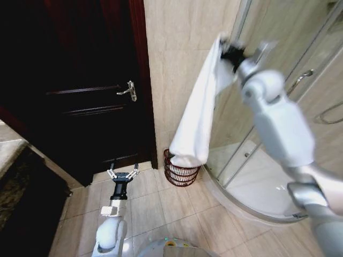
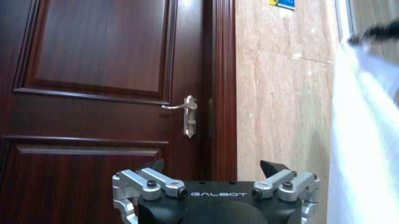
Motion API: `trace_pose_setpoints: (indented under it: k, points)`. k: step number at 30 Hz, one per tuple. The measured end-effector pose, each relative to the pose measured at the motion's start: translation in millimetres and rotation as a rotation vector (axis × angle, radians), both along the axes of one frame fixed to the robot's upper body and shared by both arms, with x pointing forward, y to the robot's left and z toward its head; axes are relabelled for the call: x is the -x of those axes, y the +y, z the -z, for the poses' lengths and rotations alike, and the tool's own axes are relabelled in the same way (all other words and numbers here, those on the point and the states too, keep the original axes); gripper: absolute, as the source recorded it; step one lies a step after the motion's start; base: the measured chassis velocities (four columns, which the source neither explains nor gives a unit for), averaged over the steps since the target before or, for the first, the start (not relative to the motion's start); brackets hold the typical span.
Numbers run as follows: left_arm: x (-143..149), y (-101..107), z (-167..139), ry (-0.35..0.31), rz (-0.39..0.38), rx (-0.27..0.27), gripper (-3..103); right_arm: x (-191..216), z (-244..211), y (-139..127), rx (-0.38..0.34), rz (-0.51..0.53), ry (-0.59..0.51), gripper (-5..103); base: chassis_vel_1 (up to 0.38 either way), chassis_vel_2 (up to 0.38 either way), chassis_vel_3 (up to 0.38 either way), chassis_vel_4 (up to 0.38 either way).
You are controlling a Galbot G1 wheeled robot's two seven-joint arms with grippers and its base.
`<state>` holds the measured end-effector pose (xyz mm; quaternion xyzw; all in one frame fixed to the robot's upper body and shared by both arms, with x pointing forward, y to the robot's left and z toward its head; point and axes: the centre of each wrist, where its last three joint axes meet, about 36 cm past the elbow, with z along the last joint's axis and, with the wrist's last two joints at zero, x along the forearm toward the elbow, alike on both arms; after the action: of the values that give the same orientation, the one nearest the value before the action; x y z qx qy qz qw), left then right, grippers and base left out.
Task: Discard the used towel into the hamper.
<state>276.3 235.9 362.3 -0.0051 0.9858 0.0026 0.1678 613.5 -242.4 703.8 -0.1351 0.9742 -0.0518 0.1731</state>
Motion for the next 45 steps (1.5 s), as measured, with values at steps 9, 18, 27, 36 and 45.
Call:
trace_pose_setpoints:
  k: [9, 18, 27, 36, 45]
  points:
    - [4, 0, -2, -0.001, -0.004, -0.005, 100, -39, 47, 10, -0.046, 0.047, -0.009, 1, 0.0, 0.0, 0.0, 0.0]
    - [5, 1, -1, -0.005, -0.008, -0.002, 100, 17, 101, 44, -0.074, -0.06, 0.11, 1, 0.0, 0.0, 0.0, 0.0]
    - [9, 4, -1, -0.006, -0.018, 0.009, 100, 21, 186, 14, -0.068, 0.057, 0.275, 1, 0.0, 0.0, 0.0, 0.0]
    - [9, 5, 0, -0.007, -0.021, 0.018, 100, -2, 226, -21, 0.0, 0.178, 0.451, 1, 0.0, 0.0, 0.0, 0.0]
    - [9, 8, 4, -0.001, -0.031, 0.027, 100, -27, 225, -14, 0.217, 0.234, 0.234, 1, 0.0, 0.0, 0.0, 0.0]
